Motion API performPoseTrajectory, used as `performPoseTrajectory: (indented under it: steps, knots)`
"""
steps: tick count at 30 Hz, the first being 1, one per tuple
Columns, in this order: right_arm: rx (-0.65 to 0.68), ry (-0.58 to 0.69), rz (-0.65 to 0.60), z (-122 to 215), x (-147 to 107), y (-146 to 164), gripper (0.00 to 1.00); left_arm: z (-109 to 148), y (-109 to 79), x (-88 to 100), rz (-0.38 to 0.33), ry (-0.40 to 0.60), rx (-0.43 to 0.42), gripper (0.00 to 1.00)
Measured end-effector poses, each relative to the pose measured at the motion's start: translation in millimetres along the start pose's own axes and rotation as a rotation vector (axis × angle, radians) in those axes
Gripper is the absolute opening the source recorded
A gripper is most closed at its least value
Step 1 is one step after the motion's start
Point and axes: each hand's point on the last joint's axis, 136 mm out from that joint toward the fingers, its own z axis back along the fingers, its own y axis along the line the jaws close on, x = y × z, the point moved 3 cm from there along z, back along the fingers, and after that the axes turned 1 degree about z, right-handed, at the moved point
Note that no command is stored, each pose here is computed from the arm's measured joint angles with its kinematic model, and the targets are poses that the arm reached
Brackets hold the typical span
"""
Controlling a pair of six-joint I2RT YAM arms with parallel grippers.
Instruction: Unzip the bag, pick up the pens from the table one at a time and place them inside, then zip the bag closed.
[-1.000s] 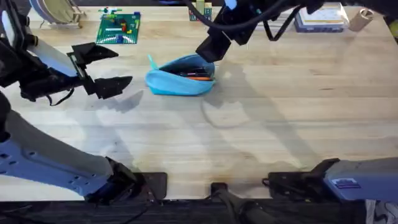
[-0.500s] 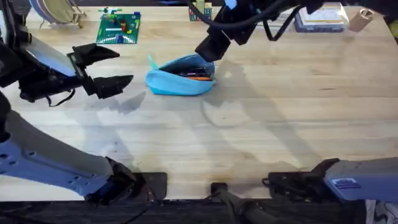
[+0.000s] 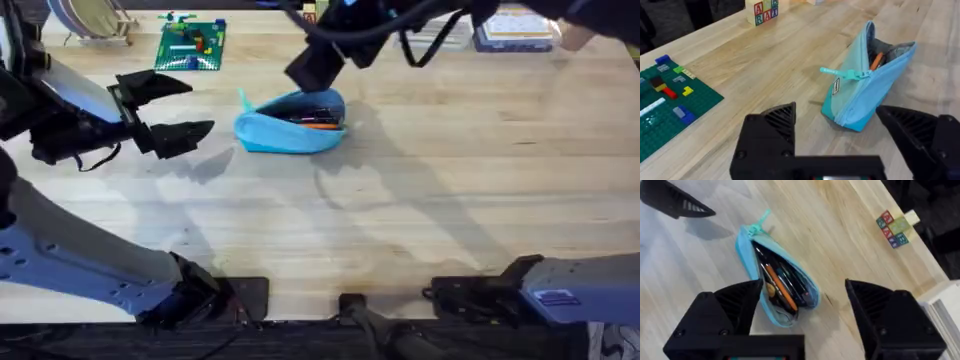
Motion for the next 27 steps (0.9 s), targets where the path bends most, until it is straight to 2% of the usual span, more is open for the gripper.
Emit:
performPoseTrajectory:
  steps: [18, 27]
  knots:
    - [0.063, -0.055, -0.08, -7, 25, 38, 0.996, 0, 0.0, 0.0, 0.0, 0.0, 0.0, 0.993]
    - [0.087, 0.012, -0.131, -32, 35, 40, 0.996, 0, -0.2, 0.1, 0.002, 0.0, -0.001, 0.993]
